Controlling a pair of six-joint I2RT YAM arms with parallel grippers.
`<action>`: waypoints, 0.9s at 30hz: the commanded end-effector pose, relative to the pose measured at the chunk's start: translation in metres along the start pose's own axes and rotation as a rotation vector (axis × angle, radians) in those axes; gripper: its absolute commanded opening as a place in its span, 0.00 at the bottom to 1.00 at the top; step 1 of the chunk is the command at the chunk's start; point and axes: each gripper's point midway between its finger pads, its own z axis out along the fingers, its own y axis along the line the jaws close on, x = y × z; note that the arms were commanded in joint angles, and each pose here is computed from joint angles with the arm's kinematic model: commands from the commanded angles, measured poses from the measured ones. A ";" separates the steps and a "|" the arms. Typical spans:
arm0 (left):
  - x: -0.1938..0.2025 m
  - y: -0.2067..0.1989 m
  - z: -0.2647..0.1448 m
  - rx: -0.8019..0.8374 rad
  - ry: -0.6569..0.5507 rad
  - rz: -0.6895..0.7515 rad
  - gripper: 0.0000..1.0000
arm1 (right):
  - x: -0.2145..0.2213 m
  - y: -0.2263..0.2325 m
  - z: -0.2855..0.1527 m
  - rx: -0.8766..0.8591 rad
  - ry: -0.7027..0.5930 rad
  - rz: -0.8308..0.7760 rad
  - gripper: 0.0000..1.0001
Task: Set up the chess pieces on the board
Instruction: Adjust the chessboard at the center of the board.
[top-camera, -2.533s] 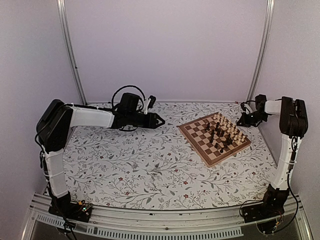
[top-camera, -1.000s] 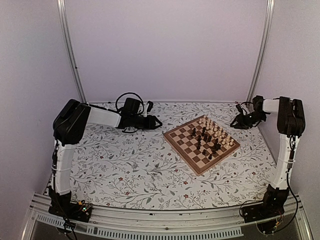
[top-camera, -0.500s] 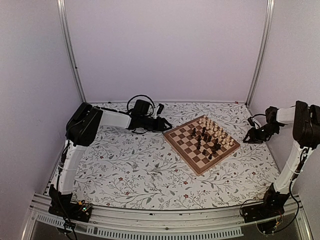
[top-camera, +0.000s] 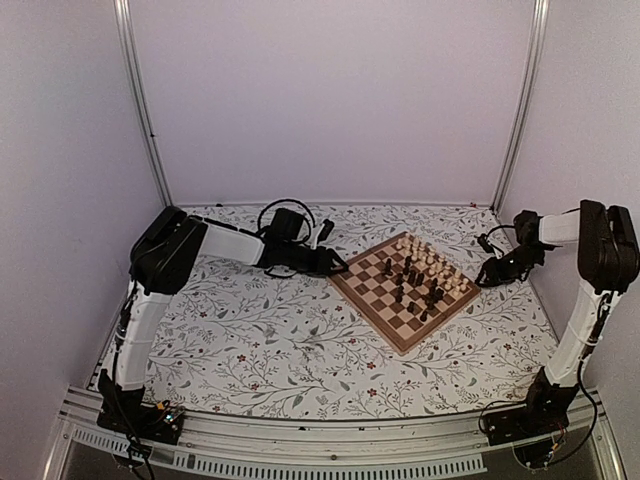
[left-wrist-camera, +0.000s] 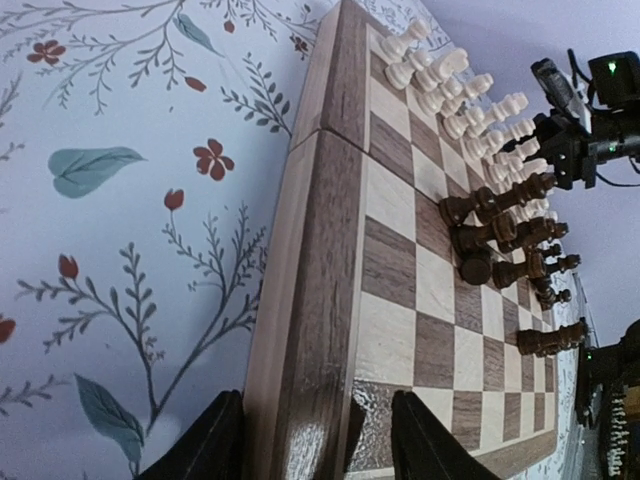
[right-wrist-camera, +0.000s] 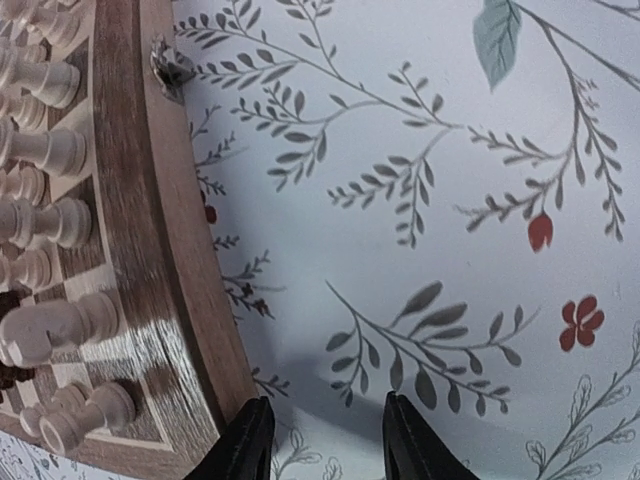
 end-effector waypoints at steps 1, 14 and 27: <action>0.032 -0.038 -0.009 0.060 0.067 -0.002 0.52 | 0.002 0.002 0.021 0.008 0.063 -0.038 0.40; 0.096 -0.077 -0.049 0.087 0.089 -0.038 0.52 | -0.016 0.030 0.040 -0.035 0.085 -0.107 0.38; 0.072 -0.071 -0.068 -0.114 0.073 0.092 0.52 | -0.011 -0.019 -0.022 0.012 -0.012 0.125 0.41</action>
